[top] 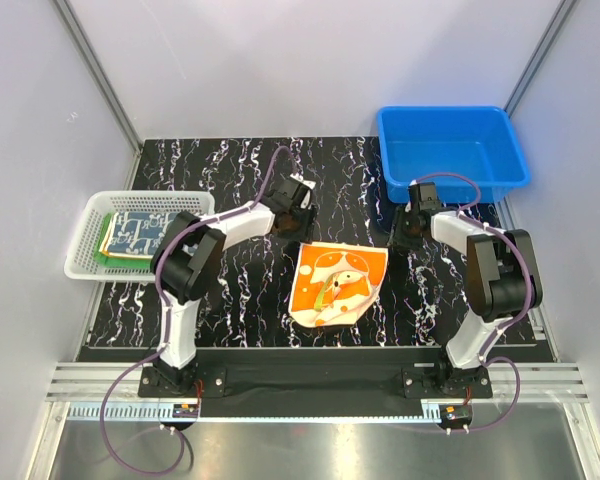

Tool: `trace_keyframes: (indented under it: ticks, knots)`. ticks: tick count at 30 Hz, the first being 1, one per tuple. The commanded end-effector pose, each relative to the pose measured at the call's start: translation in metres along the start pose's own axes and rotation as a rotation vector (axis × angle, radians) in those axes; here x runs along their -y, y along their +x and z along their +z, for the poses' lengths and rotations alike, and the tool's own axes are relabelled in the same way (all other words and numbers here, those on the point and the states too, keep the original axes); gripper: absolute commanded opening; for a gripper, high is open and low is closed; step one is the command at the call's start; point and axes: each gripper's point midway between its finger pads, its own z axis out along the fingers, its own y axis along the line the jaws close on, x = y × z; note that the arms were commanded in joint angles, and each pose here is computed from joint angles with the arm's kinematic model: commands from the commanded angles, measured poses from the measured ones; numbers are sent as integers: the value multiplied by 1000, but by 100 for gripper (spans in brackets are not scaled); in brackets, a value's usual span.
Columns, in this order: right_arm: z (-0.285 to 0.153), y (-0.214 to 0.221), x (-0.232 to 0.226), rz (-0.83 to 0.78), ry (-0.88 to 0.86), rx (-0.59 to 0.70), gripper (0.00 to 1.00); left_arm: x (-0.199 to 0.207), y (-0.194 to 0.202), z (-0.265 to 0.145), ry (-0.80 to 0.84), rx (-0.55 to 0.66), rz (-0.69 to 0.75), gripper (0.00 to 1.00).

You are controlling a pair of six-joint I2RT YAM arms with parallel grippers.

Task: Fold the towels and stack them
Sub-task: Flatten out the crumpled towel

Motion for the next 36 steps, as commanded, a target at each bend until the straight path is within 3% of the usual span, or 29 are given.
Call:
trace_keyframes:
  ticks: [1,10,16,19,22,23,24,27,30,36]
  knots:
    - [12,11,-3,12,-23,-47,44,7,13,13,-1,-43,5,51]
    - [2,23,-16,29,-106,-70,40,4,30,12,-38,-88,6,45]
    - [3,40,-21,54,-90,-145,35,6,35,13,-26,-107,1,20]
    - [2,42,-19,63,-76,-148,30,8,30,9,-22,-102,3,0]
    - [1,44,-19,64,-76,-150,28,12,23,5,-16,-88,0,0]
    - [1,44,-19,65,-78,-149,27,12,20,5,-13,-81,-4,0]
    - [1,44,-22,60,-92,-144,16,14,18,4,-10,-77,-2,0]
    - [-1,32,-32,21,-140,-115,0,21,5,-4,15,-44,-8,0]
    - [-30,-14,-54,-68,-197,-11,0,20,-37,-42,-25,32,28,0]
    - [-198,-146,-132,-229,-429,462,0,10,-159,-203,-89,420,100,0]
